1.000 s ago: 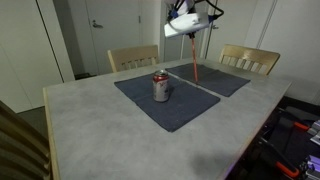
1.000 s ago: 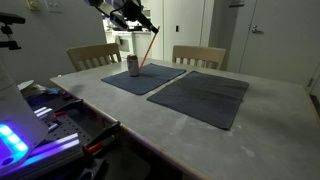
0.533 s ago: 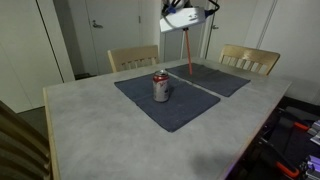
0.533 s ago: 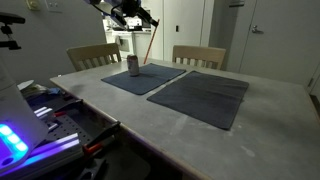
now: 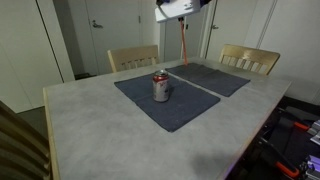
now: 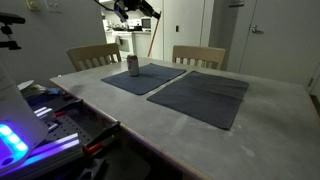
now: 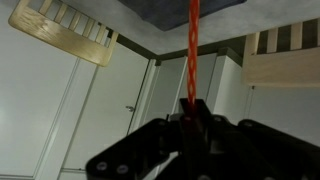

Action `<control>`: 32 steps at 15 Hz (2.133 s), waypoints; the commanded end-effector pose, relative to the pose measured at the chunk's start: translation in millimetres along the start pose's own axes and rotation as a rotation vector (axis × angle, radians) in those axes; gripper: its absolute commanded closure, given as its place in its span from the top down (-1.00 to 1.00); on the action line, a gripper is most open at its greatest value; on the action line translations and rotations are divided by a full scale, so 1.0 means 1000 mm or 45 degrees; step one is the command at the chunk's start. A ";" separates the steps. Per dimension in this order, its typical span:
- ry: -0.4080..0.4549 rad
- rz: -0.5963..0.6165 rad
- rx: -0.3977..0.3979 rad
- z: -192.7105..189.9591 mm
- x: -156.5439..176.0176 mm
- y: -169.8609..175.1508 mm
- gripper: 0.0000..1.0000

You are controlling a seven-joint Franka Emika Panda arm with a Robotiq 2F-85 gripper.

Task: Place the red straw in the can

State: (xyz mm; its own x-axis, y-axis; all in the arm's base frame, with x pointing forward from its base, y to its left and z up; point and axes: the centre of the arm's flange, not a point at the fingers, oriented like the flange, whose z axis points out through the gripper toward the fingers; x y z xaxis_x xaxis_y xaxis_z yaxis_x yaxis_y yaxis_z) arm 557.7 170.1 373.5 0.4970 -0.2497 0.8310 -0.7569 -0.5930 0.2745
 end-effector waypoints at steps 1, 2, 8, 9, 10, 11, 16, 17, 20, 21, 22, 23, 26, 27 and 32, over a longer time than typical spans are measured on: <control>-0.002 0.001 -0.005 0.002 0.001 0.001 -0.83; -0.004 0.001 -0.007 0.003 0.001 0.001 -0.83; 0.030 -0.009 0.018 0.007 0.012 -0.004 -0.96; 0.038 -0.013 0.026 0.006 0.017 -0.006 -0.96; 0.046 -0.015 0.041 0.006 0.023 -0.009 -0.96; 0.053 -0.019 0.064 0.004 0.030 -0.014 -0.96; 0.048 -0.064 0.235 -0.005 0.055 -0.037 -0.96; 0.046 -0.077 0.274 -0.006 0.058 -0.042 -0.96; 0.028 -0.136 0.378 -0.007 0.055 -0.066 -0.96; 0.020 -0.160 0.402 -0.009 0.051 -0.072 -0.96; 0.018 -0.178 0.423 -0.009 0.047 -0.078 -0.96; 0.013 -0.192 0.439 -0.011 0.041 -0.082 -0.96; 0.009 -0.216 0.427 -0.017 0.028 -0.083 -0.96; 0.016 -0.220 0.412 -0.019 0.026 -0.081 -0.96; 0.022 -0.312 0.503 -0.041 0.025 -0.077 -0.96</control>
State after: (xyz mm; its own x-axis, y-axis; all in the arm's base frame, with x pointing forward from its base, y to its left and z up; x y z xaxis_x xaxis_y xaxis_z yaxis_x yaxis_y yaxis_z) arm 617.8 236.4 384.4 0.6040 -0.1055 0.7900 -0.4631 -0.8532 0.2402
